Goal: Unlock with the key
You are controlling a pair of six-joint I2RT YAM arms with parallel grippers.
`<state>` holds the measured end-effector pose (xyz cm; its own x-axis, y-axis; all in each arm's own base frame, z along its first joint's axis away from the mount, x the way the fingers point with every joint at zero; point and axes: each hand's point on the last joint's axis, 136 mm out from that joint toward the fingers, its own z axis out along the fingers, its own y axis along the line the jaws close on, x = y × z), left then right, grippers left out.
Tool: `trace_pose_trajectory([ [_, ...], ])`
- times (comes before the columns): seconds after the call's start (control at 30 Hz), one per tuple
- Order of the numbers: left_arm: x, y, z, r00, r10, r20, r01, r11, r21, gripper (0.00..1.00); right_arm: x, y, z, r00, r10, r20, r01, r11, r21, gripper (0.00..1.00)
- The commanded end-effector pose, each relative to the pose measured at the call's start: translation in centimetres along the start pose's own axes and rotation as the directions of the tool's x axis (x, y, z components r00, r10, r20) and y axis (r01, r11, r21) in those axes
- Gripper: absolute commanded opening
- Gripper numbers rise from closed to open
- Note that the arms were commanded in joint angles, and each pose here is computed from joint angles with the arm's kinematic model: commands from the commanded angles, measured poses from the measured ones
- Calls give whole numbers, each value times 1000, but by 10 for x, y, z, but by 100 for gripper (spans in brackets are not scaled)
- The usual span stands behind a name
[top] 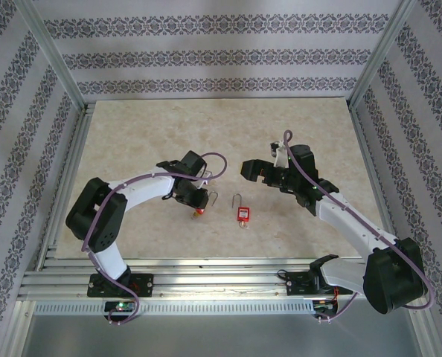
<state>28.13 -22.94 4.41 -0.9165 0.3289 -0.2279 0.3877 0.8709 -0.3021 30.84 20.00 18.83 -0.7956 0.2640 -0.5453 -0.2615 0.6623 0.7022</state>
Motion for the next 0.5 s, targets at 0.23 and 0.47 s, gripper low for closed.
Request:
trace_pose_trajectory([
  [0.23,0,1,6,990,-140,35,128,964,234,10,-6,1,-8,999,-20,33,21,1000,-9,98],
  [0.47,2,17,8,982,-182,54,165,957,238,18,-8,2,-9,999,-23,37,23,1000,-13,98],
])
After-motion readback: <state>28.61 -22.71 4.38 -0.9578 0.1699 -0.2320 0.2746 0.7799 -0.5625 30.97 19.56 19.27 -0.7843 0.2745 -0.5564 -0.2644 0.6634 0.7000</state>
